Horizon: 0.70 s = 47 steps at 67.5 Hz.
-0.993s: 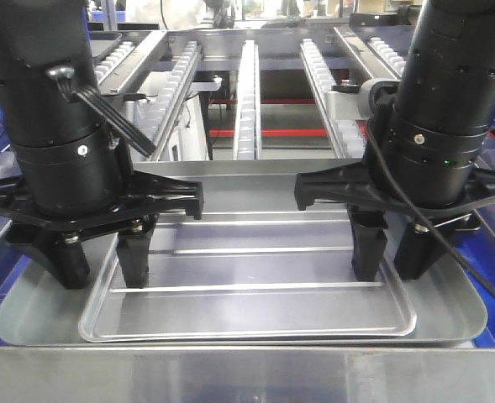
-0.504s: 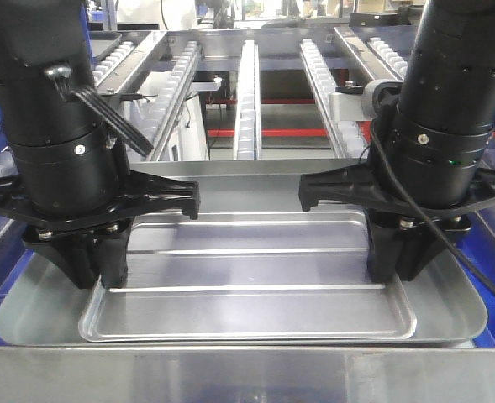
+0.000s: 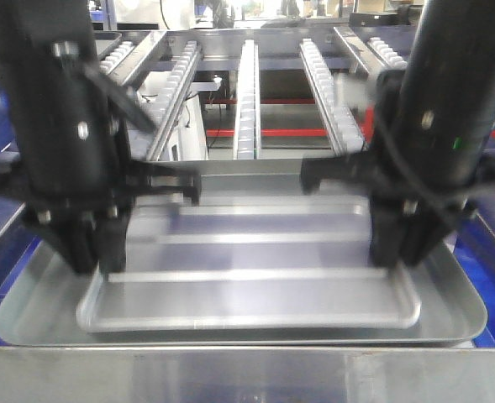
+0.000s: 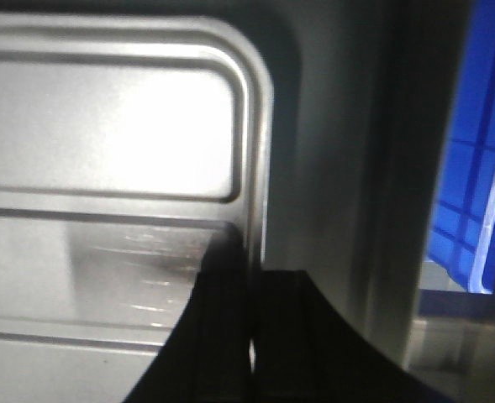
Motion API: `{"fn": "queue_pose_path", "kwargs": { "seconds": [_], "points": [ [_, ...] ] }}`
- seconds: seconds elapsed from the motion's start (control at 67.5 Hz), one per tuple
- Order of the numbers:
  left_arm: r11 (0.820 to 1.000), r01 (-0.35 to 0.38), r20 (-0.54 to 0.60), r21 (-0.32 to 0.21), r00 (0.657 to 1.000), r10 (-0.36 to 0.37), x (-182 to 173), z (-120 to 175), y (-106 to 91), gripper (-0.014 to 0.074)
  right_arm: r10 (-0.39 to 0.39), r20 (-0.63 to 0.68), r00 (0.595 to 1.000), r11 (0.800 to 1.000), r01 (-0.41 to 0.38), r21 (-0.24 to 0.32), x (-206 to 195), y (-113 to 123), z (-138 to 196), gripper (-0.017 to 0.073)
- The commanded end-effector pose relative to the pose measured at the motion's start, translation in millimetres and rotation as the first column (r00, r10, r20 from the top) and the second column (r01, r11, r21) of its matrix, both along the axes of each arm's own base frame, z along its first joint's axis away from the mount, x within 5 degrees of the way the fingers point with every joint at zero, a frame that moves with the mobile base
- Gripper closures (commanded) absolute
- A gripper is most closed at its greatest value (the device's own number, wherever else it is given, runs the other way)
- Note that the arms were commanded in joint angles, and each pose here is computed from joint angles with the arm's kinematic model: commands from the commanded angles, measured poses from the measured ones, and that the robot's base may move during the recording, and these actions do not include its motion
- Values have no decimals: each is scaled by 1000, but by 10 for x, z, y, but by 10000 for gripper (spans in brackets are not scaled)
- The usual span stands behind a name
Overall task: Grab silver tray and place in blue box
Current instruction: 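Lift the silver tray with both grippers and pull it toward the robot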
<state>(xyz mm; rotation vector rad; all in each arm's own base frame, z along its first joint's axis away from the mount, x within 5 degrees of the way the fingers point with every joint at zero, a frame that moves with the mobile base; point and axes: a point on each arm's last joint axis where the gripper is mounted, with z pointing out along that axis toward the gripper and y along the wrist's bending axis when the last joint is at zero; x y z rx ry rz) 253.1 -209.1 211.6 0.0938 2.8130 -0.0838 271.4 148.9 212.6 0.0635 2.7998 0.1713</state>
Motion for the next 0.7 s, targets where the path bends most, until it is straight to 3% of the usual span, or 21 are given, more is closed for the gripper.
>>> {"fn": "queue_pose_path", "kwargs": {
  "seconds": [0.0, 0.133, 0.341, 0.682],
  "points": [
    [994, -10, 90, -109, 996, 20, -55, 439, 19, 601, -32, 112, 993, 997, 24, 71, -38, -29, 396, 505],
    [993, -21, 105, -112, 994, 33, -201, 592, 74, 601, -83, 101, 991, 993, 74, 94, -164, -62, 535, 505],
    [991, -20, 121, -133, 992, 36, -465, 696, 74, 601, -48, 99, 994, 996, 40, 80, -470, 36, 586, 505],
    [989, -9, 79, -147, 997, 21, -1066, 610, 239, 601, -52, 67, 996, 990, 43, 131, -987, 63, 566, 505]
  ]
}}
